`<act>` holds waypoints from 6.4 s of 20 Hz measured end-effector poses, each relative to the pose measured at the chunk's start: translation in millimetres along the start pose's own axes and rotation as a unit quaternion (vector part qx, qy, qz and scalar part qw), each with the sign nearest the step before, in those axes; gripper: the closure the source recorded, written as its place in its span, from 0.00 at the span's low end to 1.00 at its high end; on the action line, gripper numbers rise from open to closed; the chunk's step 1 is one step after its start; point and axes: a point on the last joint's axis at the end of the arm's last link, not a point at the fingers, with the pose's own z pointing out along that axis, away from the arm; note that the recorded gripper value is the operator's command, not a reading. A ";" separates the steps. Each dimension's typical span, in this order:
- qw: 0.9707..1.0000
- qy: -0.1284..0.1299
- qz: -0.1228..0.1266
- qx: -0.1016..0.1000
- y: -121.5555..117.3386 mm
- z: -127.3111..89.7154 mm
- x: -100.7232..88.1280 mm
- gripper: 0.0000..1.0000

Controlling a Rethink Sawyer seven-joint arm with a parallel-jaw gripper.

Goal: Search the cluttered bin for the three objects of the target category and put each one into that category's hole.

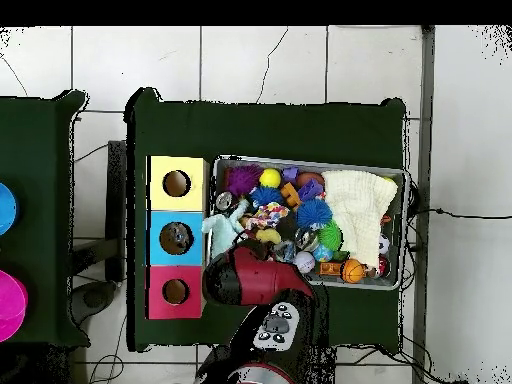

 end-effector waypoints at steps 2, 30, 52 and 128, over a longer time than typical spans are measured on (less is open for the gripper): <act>1.000 -0.003 -0.001 0.004 -2.9 5.9 -4.9 0.00; 0.973 -0.218 -0.067 -0.038 -13.4 -31.0 -169.0 0.00; 0.990 -0.122 0.051 0.038 -117.8 10.5 -214.6 1.00; 0.966 0.179 0.171 0.072 -63.1 66.4 -32.3 0.00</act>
